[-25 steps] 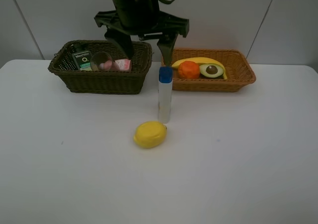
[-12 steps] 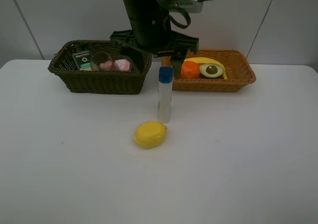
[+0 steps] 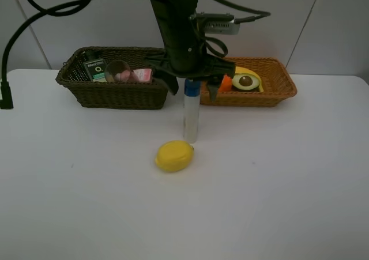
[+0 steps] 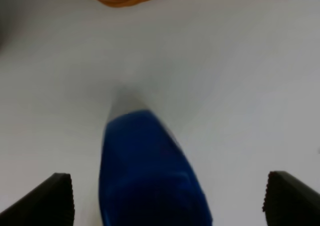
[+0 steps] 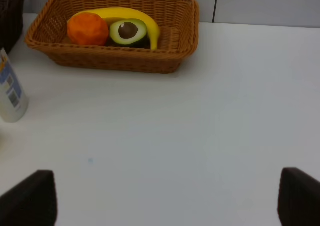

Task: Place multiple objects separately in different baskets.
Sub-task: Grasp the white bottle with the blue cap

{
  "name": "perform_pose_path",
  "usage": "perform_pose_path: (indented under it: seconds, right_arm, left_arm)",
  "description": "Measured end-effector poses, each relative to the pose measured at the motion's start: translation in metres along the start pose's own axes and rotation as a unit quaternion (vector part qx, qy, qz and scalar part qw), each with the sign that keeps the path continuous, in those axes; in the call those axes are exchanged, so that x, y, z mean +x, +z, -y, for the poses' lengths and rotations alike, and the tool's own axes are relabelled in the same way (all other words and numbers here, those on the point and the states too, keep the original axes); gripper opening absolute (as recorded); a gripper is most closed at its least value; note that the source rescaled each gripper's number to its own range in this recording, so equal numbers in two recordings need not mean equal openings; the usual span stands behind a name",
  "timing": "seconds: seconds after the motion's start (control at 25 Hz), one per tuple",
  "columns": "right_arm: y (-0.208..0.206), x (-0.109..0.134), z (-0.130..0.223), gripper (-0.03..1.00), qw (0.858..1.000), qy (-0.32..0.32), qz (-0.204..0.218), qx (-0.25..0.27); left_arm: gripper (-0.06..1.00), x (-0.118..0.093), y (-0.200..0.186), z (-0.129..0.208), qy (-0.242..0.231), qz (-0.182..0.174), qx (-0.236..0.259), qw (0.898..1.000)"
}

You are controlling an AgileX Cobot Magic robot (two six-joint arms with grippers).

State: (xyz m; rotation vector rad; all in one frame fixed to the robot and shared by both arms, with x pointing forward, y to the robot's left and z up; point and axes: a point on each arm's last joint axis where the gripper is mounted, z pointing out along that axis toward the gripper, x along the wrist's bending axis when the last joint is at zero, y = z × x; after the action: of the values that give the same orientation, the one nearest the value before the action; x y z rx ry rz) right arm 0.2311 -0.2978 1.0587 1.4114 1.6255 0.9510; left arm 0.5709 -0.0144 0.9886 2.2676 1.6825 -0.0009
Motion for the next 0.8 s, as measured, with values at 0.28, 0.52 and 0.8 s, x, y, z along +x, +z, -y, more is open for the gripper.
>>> perform_pose_path:
  seconds: [0.28,0.52,0.8]
  right_arm:
    - [0.000,0.000,0.000,0.90,1.000,0.000,0.000,0.000]
    - [0.000,0.000,0.000,0.90,1.000,0.000,0.000,0.000]
    - [0.000,0.000,0.000,0.90,1.000,0.000,0.000,0.000]
  left_arm:
    - [1.00,-0.001,0.020,-0.005,0.006,0.001,-0.007,1.000]
    - [1.00,0.002,0.024,-0.005,0.006,-0.005,-0.003,1.000]
    - [1.00,0.016,0.023,-0.009,0.003,-0.025,0.001,1.000]
